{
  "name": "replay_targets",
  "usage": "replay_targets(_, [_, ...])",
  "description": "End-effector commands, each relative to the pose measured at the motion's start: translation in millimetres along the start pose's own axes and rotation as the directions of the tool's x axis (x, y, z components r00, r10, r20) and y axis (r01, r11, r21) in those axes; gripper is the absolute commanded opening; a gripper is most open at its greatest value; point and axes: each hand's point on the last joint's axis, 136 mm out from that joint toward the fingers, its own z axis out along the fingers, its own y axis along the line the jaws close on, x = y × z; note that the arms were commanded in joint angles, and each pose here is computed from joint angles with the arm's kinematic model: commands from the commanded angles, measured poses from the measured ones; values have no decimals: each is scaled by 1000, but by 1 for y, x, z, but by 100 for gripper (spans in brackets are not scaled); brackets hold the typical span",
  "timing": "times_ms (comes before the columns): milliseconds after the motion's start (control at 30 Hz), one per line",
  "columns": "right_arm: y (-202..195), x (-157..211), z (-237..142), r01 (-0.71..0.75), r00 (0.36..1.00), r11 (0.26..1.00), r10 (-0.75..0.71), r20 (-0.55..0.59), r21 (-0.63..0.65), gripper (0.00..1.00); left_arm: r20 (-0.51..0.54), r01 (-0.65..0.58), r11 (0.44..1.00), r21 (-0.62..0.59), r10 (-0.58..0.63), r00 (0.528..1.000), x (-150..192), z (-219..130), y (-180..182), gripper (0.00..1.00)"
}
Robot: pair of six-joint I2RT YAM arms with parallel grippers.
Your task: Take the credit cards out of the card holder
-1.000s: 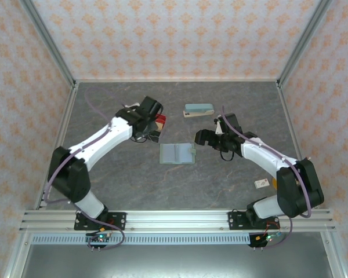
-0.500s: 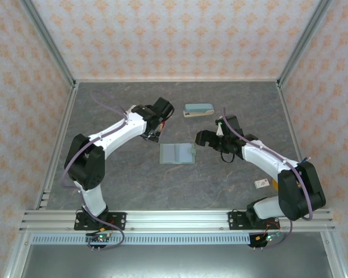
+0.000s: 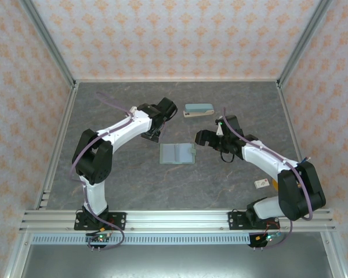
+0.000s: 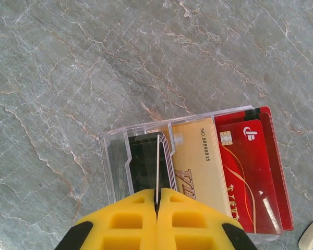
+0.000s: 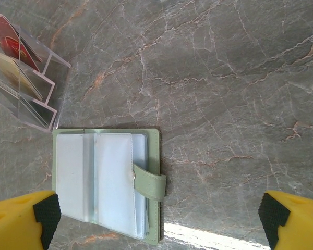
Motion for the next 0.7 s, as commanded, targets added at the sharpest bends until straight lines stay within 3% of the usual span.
replay_targets(0, [3,-3,-2,-8,1000,1000,9,19,-18,99,46,29,999,-15,-28,999,-5,1,4,0])
replay_targets(600, [3,-3,-2,-11,1000,1000,11,12,-17,99,36,19,998,-67,-17,999,12,23,5,0])
replay_targets(667, [3,-3,-1,-11,1000,1000,11,11,-18,99,18,10,998,-65,-8,1000,15,25,3,4])
